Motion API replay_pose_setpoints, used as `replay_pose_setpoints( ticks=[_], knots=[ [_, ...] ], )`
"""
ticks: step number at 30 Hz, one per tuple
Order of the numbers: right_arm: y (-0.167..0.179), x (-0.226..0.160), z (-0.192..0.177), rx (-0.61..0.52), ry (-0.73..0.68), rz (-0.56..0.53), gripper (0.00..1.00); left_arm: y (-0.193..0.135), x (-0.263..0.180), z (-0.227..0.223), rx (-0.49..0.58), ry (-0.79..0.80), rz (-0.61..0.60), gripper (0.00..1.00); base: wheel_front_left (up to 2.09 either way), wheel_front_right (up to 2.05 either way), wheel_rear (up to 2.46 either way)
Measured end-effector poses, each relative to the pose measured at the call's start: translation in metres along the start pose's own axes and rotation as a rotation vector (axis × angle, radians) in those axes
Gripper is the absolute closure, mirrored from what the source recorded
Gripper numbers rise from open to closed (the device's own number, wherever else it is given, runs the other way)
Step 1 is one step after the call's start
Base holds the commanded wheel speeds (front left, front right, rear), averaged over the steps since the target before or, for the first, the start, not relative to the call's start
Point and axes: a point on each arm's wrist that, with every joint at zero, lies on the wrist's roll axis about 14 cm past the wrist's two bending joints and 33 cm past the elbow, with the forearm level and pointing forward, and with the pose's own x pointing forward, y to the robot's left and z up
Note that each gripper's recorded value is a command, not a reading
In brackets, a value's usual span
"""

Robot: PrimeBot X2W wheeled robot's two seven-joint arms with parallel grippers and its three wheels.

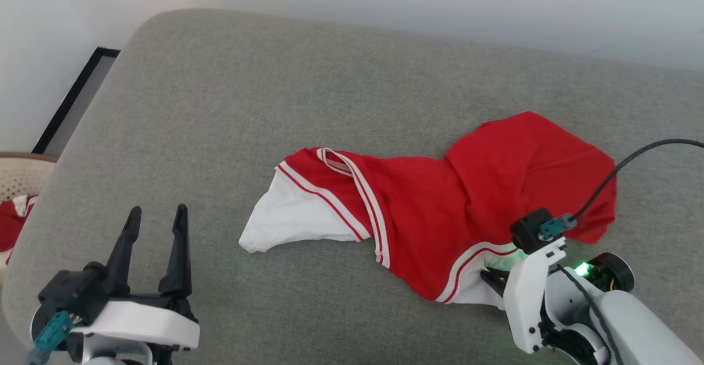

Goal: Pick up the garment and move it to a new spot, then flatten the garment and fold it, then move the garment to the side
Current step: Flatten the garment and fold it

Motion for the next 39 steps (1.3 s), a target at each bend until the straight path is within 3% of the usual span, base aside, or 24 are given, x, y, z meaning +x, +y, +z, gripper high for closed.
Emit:
replay_pose_setpoints(
  ticks=[10, 19, 28, 39],
  knots=[
    [-0.004, -0.049, 0.058, 0.127, -0.224, 0.022, 1.00, -0.008, -0.003, 0.002, -0.013, -0.025, -0.036, 0.00, 0.00, 0.00, 0.00],
    [-0.023, -0.067, 0.120, 0.194, -0.434, -0.023, 1.00, -0.010, -0.009, 0.002, -0.017, -0.033, -0.050, 0.00, 0.00, 0.00, 0.00],
    [-0.064, -0.052, 0.177, 0.268, -0.563, -0.124, 1.00, -0.006, -0.012, -0.003, -0.026, -0.026, -0.031, 0.00, 0.00, 0.00, 0.00],
    [-0.119, -0.005, 0.187, 0.324, -0.508, -0.290, 0.97, 0.000, -0.010, -0.009, -0.028, -0.008, 0.007, 0.00, 0.00, 0.00, 0.00]
  ],
)
